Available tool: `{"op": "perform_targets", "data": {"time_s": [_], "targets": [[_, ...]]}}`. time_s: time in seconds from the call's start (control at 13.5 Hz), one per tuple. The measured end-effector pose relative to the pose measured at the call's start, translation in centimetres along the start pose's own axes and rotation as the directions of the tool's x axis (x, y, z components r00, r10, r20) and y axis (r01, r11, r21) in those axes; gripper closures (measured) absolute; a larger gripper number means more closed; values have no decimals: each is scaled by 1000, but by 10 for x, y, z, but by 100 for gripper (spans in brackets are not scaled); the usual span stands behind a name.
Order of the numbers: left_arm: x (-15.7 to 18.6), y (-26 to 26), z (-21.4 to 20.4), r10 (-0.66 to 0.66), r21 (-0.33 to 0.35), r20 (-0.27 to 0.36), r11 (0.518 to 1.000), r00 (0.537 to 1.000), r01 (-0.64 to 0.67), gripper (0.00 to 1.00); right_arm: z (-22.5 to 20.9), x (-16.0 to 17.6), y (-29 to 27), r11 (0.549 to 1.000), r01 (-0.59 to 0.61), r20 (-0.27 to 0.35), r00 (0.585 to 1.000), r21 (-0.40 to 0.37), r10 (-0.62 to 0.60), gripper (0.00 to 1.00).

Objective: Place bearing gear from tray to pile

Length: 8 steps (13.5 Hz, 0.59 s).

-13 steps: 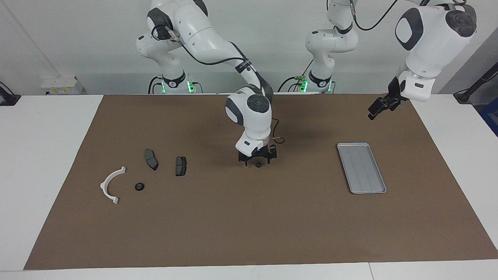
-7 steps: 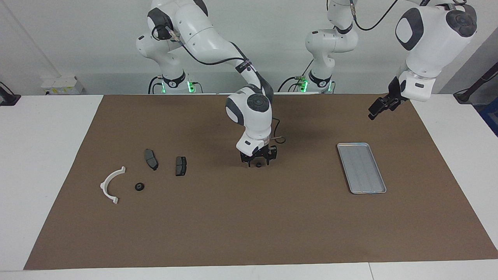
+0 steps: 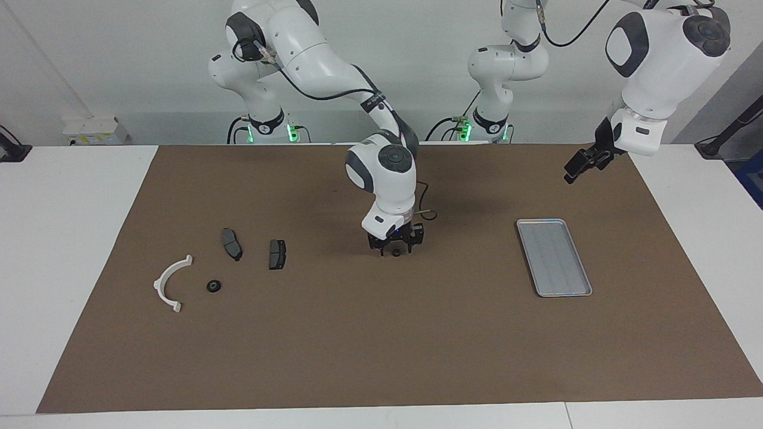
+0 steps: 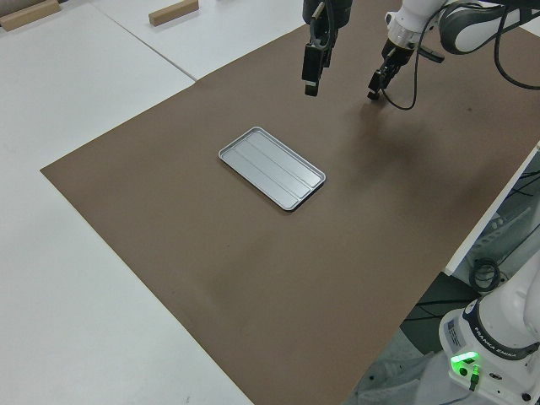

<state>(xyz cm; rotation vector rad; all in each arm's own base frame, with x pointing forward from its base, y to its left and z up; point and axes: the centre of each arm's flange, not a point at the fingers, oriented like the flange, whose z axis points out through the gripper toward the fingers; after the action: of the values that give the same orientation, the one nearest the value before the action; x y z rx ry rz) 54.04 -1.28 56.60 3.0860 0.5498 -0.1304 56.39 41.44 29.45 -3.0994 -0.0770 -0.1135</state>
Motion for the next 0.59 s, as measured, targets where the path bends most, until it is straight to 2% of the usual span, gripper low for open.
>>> {"op": "perform_targets", "data": {"time_s": [0.15, 0.22, 0.3, 0.52, 0.59], "targets": [[0, 0, 0, 0, 0, 0, 1000, 1000, 0, 0, 1, 0, 0, 1000, 0, 1, 1000, -1, 0, 20], [0, 0, 0, 0, 0, 0, 1000, 1000, 0, 0, 1, 0, 0, 1000, 0, 1, 1000, -1, 0, 27], [0, 0, 0, 0, 0, 0, 1000, 1000, 0, 0, 1, 0, 0, 1000, 0, 1, 1000, -1, 0, 30], [0, 0, 0, 0, 0, 0, 1000, 1000, 0, 0, 1, 0, 0, 1000, 0, 1, 1000, 0, 0, 30], [0, 0, 0, -1, 0, 0, 1000, 1000, 1, 0, 2, -1, 0, 1000, 0, 0, 1000, 0, 0, 38]]}}
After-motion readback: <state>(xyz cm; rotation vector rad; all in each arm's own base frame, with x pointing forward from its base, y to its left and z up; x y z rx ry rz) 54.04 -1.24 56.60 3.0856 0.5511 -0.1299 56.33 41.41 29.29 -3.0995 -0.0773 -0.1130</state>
